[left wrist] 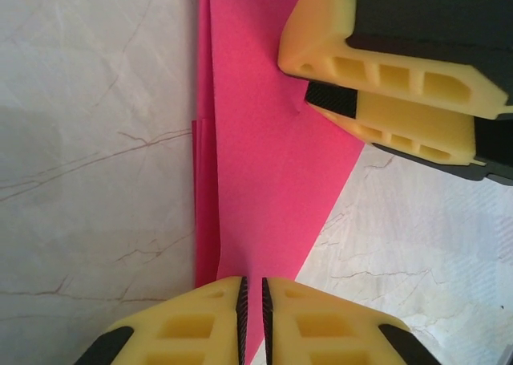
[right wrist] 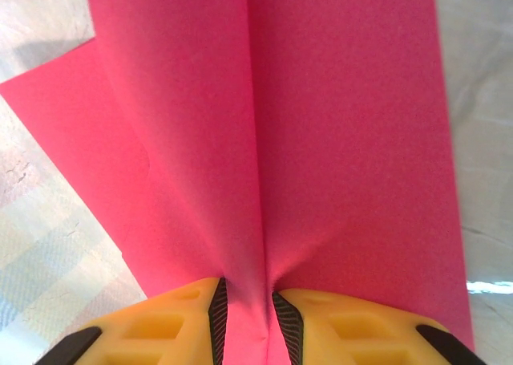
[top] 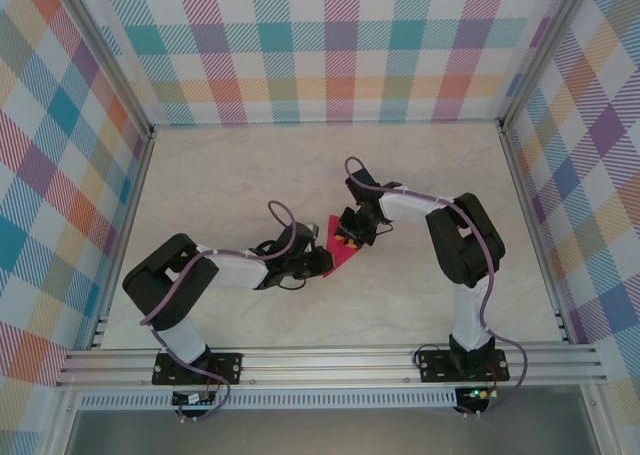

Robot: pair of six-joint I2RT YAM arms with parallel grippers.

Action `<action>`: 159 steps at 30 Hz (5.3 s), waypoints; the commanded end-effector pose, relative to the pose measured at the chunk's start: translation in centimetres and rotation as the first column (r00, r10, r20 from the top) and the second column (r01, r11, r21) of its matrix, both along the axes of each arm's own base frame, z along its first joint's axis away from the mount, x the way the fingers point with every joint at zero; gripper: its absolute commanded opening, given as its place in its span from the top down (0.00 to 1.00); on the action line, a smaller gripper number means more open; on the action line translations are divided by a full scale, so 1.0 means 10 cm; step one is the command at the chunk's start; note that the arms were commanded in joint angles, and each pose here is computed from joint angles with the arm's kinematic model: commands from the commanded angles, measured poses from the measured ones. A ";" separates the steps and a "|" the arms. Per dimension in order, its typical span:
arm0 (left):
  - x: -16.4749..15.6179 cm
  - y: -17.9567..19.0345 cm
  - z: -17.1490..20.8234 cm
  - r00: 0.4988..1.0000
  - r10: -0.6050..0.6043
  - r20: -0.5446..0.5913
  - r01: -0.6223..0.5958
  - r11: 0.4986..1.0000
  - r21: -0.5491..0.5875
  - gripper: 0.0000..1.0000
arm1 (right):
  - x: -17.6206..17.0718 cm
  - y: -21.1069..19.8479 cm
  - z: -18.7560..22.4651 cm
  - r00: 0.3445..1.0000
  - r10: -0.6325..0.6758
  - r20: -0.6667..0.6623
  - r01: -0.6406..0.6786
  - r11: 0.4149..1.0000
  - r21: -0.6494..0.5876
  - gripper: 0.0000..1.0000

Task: Fold a paper plane with a square sheet of paper (pick it up from the middle)
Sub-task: Fourth fold the wing at the center of the table.

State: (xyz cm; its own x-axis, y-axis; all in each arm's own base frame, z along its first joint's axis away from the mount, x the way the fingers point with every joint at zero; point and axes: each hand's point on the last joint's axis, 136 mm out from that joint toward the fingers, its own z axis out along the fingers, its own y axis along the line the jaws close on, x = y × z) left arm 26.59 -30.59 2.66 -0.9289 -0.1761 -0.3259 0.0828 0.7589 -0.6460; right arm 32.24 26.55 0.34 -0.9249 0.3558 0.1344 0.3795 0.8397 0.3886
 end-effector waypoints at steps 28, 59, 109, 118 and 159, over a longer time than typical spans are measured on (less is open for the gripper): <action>-0.21 0.25 -0.38 0.994 0.003 -0.107 0.016 0.984 0.175 1.00 | 0.29 0.03 0.61 0.919 0.159 0.360 -0.196 0.978 0.069 0.64; -0.15 0.10 -0.11 0.997 -0.025 -0.067 0.031 0.995 0.099 0.99 | 0.03 0.04 -0.10 0.944 0.257 0.208 -0.277 0.958 0.075 0.78; -0.09 0.02 0.23 1.000 -0.026 0.005 0.025 0.999 0.044 0.74 | -0.03 -0.06 -0.29 0.962 0.230 0.146 -0.236 0.971 0.028 0.78; -0.04 -0.03 0.28 0.999 -0.031 0.025 0.031 0.999 -0.024 0.72 | -0.04 -0.07 -0.30 0.962 0.231 0.142 -0.238 0.971 0.029 0.78; -0.11 0.10 -0.18 0.994 -0.006 -0.110 0.011 0.999 0.048 0.80 | -0.05 -0.09 -0.36 0.966 0.224 0.127 -0.228 0.974 0.016 0.78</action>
State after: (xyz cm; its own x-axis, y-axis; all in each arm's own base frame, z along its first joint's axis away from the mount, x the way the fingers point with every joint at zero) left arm 26.25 -30.59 2.65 -0.9462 -0.1645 -0.2788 0.0599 0.7574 -0.6502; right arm 32.65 28.47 1.65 -0.9963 0.0815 -0.0258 0.0498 0.7993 0.5988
